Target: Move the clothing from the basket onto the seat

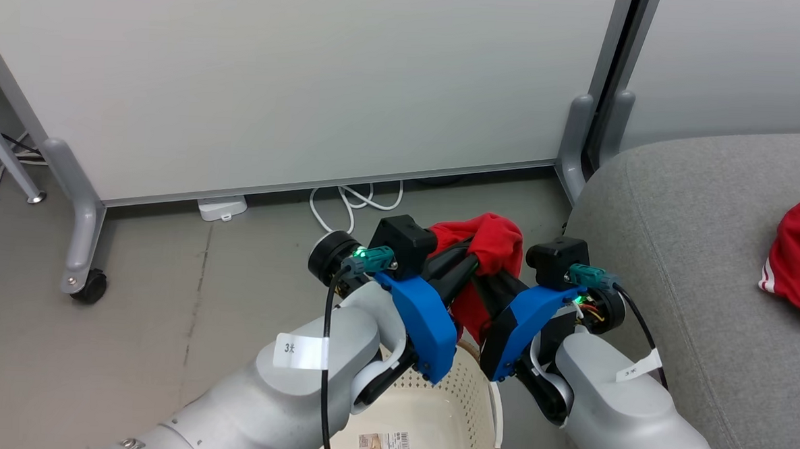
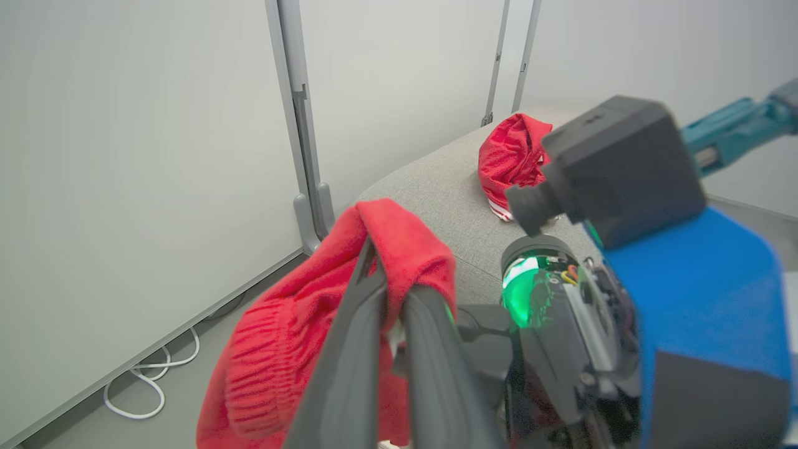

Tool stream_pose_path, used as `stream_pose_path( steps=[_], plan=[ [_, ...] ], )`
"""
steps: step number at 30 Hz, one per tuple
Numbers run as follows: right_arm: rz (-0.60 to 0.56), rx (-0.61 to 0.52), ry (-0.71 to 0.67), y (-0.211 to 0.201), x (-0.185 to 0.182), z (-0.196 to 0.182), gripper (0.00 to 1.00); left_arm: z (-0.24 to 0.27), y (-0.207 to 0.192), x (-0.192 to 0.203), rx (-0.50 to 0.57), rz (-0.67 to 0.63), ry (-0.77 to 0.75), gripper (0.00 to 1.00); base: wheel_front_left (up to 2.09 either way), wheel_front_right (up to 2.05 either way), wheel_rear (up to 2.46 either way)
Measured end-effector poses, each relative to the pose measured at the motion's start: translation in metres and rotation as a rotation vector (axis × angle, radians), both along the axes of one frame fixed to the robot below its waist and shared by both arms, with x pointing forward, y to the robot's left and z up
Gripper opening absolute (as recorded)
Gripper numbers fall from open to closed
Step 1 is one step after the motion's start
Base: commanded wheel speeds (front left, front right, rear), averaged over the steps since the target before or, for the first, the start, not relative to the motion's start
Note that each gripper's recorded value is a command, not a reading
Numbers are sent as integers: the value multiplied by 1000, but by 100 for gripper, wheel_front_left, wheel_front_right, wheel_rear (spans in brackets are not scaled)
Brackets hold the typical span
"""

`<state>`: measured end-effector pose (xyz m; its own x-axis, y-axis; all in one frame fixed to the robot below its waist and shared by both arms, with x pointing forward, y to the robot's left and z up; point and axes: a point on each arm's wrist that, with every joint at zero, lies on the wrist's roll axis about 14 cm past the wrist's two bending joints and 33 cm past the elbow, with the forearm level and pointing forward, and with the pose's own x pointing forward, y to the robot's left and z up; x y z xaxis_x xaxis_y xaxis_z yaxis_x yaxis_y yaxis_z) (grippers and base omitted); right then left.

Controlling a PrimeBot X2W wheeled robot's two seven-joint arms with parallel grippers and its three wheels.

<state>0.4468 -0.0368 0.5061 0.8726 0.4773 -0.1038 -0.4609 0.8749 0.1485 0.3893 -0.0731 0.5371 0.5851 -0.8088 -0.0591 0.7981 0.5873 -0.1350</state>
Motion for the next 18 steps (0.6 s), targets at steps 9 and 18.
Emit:
stream_pose_path(
  steps=[9,18],
  plan=[
    [-9,7,-10,-3,0,4,0,3,-1,2,-1,0,-10,0,0,0,0],
    [-15,6,-16,-5,1,6,0,4,-2,2,1,0,-17,0,0,0,0]
  ],
)
